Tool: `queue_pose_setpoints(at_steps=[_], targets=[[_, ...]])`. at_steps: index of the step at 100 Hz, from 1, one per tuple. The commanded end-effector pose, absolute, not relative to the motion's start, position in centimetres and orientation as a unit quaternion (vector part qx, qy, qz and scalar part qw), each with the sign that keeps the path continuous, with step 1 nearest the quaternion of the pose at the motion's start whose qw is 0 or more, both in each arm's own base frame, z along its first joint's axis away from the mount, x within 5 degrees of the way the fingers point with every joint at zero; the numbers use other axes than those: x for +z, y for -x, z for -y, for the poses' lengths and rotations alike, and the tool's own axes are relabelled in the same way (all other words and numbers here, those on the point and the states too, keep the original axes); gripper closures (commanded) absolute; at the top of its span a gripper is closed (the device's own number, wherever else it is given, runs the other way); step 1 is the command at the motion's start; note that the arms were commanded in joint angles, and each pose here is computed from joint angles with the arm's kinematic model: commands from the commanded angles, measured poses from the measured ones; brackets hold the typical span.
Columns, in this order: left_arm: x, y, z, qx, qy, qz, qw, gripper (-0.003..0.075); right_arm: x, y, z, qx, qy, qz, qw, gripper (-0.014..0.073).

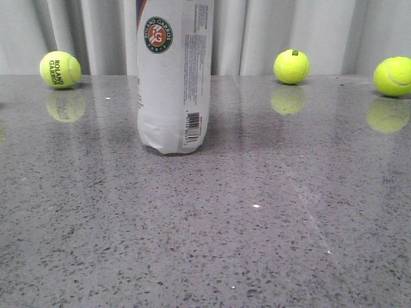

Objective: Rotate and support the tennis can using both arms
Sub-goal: 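Lower the can's bottom onto the table standing upright with the left gripper, then open the left gripper and raise it off the upright can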

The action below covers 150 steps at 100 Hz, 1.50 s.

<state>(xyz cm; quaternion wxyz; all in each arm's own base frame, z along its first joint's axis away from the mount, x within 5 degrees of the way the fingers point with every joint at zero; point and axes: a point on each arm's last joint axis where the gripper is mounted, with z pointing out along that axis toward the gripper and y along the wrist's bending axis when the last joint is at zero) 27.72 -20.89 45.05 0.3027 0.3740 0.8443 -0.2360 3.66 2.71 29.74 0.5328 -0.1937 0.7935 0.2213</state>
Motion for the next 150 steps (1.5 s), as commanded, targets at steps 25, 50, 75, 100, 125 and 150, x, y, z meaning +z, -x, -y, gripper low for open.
queue_pose_setpoints(at_steps=[25,50,75,100,125,150], targets=[[51.9,-22.7,18.2,-0.282,-0.348,-0.775,0.445,0.0725,31.1,-3.8,-2.7,0.229,0.187,-0.767,0.57,0.0662],[50.6,-19.0,15.2,-0.277,-0.31,-0.761,0.499,0.074,31.1,-3.8,-2.7,0.229,0.187,-0.767,0.57,0.0662],[47.2,-15.2,12.0,-0.279,-0.258,-0.735,0.561,0.074,31.1,-3.8,-2.7,0.229,0.187,-0.767,0.57,0.0662],[43.5,-12.5,9.7,-0.279,-0.221,-0.719,0.597,0.074,31.1,-3.8,-2.7,0.229,0.187,-0.767,0.57,0.0662],[39.7,-10.2,8.2,-0.265,-0.227,-0.731,0.586,0.074,31.1,-3.8,-2.7,0.229,0.187,-0.767,0.57,0.0662],[36.1,-9.7,7.8,-0.26,-0.226,-0.753,0.56,0.074,31.1,-3.8,-2.7,0.229,0.187,-0.767,0.569,0.0662]])
